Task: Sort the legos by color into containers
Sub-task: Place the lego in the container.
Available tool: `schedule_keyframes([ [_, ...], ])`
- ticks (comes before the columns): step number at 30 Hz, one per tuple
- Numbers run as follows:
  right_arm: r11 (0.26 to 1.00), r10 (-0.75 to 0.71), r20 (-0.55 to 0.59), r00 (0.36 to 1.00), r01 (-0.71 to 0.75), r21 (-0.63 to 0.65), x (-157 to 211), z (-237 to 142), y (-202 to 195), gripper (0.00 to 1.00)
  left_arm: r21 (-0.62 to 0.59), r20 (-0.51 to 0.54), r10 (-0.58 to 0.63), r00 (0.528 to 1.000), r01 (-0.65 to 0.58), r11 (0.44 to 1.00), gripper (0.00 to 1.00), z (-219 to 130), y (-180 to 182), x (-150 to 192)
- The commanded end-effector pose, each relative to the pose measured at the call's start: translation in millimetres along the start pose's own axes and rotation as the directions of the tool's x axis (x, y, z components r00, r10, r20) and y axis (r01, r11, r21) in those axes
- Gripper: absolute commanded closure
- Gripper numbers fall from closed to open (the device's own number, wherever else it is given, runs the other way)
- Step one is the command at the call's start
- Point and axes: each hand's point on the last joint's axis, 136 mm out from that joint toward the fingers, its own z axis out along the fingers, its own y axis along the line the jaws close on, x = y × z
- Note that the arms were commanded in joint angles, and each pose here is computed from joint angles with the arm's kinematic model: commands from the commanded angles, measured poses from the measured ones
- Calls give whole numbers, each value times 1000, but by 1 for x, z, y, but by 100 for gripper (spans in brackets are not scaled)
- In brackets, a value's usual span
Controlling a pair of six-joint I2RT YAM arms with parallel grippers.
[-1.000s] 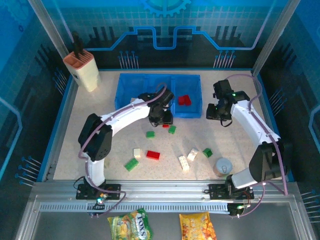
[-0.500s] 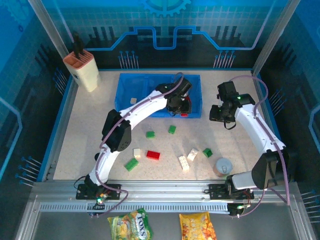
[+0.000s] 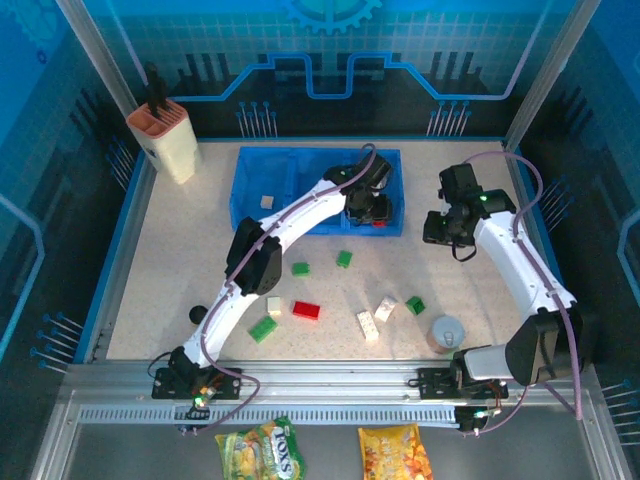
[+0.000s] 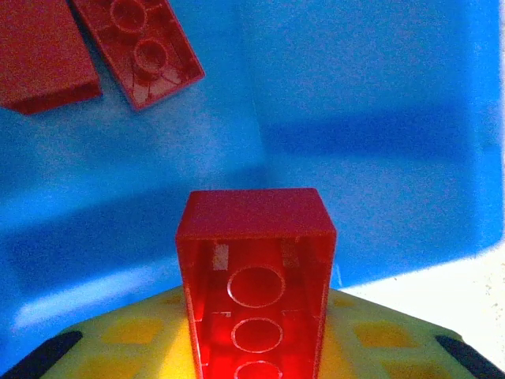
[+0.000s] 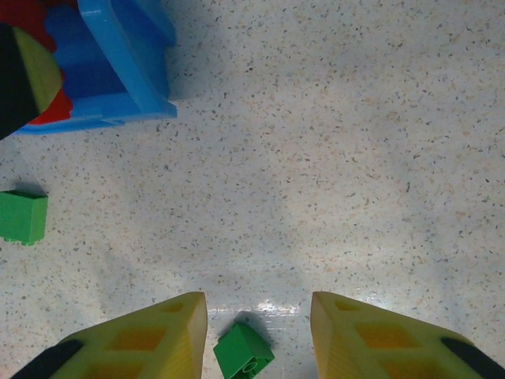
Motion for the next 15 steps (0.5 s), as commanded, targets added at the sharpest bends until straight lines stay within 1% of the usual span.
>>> schedule_keyframes([
  [1, 1000, 1, -4, 1000, -1, 24, 6, -7, -10, 59, 59, 28, 37, 999, -39, 997, 63, 7, -5, -15],
  [7, 1000, 4, -7, 1000, -4, 26, 8, -7, -12, 59, 75, 39, 40, 998, -43, 996, 63, 23, -1, -20],
  [15, 1000, 3, -7, 1000, -2, 28, 9, -6, -13, 59, 120, 5, 24, 1000, -24, 993, 62, 40, -3, -13],
])
